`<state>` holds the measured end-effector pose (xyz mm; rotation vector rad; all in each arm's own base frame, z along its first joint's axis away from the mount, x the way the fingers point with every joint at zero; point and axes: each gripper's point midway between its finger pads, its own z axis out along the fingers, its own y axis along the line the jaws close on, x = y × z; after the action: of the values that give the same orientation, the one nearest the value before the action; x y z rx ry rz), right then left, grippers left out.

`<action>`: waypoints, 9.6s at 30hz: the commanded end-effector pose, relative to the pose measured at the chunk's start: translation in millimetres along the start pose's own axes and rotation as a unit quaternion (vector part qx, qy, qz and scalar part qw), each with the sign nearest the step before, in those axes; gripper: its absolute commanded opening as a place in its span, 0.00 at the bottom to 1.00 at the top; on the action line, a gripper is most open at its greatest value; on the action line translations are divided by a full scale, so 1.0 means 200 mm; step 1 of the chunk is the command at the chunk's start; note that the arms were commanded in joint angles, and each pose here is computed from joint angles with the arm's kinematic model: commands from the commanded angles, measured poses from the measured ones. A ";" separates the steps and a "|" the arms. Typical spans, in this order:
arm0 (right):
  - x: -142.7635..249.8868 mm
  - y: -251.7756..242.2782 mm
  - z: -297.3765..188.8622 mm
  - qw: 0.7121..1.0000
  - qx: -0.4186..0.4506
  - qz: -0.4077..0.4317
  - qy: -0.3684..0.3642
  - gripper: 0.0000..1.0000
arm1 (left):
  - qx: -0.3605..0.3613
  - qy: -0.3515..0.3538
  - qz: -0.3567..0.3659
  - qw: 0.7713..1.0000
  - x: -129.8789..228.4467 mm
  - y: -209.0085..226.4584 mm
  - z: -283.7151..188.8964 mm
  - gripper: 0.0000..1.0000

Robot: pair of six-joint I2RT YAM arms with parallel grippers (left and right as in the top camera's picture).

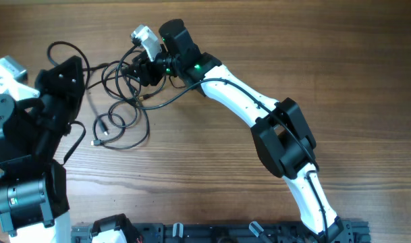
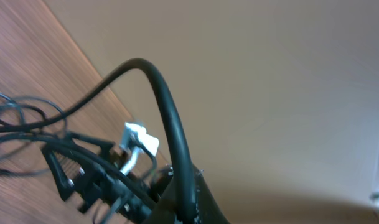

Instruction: Untangle cables

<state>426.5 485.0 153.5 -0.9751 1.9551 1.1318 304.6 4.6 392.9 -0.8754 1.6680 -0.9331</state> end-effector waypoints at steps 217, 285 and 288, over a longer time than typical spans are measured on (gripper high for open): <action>-0.72 0.55 -1.51 0.990 0.082 0.046 -0.105 0.04 | -0.542 -0.028 -0.042 0.839 -0.13 0.54 -0.18 0.85; -0.32 0.10 -2.29 0.844 0.491 0.214 0.032 0.04 | -0.546 0.025 0.034 0.836 -0.14 0.58 -0.08 0.81; -0.35 0.15 -2.62 0.808 0.544 0.224 -0.033 0.04 | -0.544 0.024 0.034 0.838 -0.14 0.58 -0.07 0.81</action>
<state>371.2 101.3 380.6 -0.0251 2.4802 0.1541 282.8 82.0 307.6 -1.5154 2.2318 0.1529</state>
